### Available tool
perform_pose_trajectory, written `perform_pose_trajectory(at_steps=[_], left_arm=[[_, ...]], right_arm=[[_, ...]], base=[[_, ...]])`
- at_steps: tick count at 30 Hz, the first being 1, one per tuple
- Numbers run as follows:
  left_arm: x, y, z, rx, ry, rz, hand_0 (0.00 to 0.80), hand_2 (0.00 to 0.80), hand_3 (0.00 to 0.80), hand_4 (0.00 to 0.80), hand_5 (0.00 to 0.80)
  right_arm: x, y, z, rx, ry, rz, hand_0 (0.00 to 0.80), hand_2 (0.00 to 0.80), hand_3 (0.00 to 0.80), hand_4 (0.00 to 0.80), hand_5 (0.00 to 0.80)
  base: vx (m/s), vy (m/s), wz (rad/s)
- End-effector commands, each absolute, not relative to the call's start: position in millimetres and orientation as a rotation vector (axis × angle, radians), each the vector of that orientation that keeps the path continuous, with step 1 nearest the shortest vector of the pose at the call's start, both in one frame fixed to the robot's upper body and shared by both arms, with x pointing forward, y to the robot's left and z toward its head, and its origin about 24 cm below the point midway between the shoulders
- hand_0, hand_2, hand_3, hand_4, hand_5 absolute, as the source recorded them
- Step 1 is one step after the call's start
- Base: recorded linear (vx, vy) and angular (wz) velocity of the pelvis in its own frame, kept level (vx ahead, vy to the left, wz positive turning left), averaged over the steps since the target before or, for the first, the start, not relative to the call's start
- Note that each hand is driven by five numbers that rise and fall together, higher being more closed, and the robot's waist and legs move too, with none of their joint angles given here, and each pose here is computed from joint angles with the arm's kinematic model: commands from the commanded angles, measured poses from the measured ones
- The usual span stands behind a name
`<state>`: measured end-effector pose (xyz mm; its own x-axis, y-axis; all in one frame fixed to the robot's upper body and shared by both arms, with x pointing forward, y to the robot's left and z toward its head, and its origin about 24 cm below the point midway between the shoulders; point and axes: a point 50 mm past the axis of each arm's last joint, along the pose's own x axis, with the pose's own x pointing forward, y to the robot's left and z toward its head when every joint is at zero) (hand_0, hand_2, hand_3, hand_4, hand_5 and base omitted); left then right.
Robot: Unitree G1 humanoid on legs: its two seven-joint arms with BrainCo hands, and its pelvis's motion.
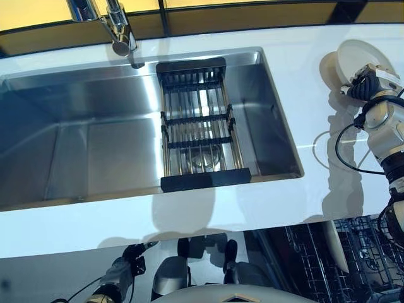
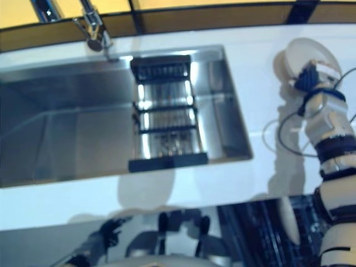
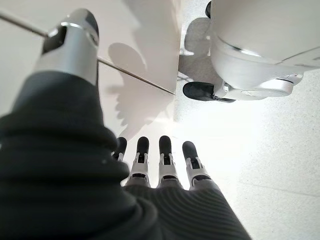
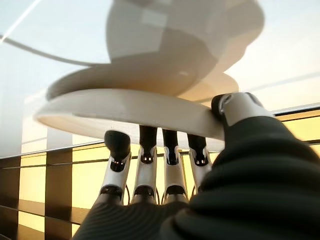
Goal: Take plates into dishwasher
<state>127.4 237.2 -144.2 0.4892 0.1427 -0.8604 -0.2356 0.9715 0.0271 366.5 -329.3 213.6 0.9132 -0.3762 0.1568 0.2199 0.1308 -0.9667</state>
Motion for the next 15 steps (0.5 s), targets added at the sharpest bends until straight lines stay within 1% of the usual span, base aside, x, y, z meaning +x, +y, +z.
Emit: perform_pose_trajectory(at_steps=[1, 6, 15], left_arm=[[148.3, 235.5, -136.9, -0.066, 0.975, 0.183, 0.0, 0.0, 0.0, 0.0, 0.0], [142.7, 235.1, -138.5, -0.063, 0.983, 0.182, 0.0, 0.0, 0.0, 0.0, 0.0], [132.1, 236.7, -142.2, -0.069, 1.016, 0.199, 0.0, 0.0, 0.0, 0.0, 0.0]], right_arm=[[365.6, -336.7, 210.3, -1.455, 0.182, -0.445, 0.8, 0.8, 0.8, 0.8, 0.8], [359.1, -343.4, 216.0, -1.449, 0.147, -0.524, 0.8, 0.8, 0.8, 0.8, 0.8], [346.7, -353.3, 226.1, -1.382, 0.099, -0.541, 0.8, 0.8, 0.8, 0.8, 0.8]], base=[[0.0, 0.0, 0.0], [0.0, 0.0, 0.0], [0.046, 0.021, -0.01]])
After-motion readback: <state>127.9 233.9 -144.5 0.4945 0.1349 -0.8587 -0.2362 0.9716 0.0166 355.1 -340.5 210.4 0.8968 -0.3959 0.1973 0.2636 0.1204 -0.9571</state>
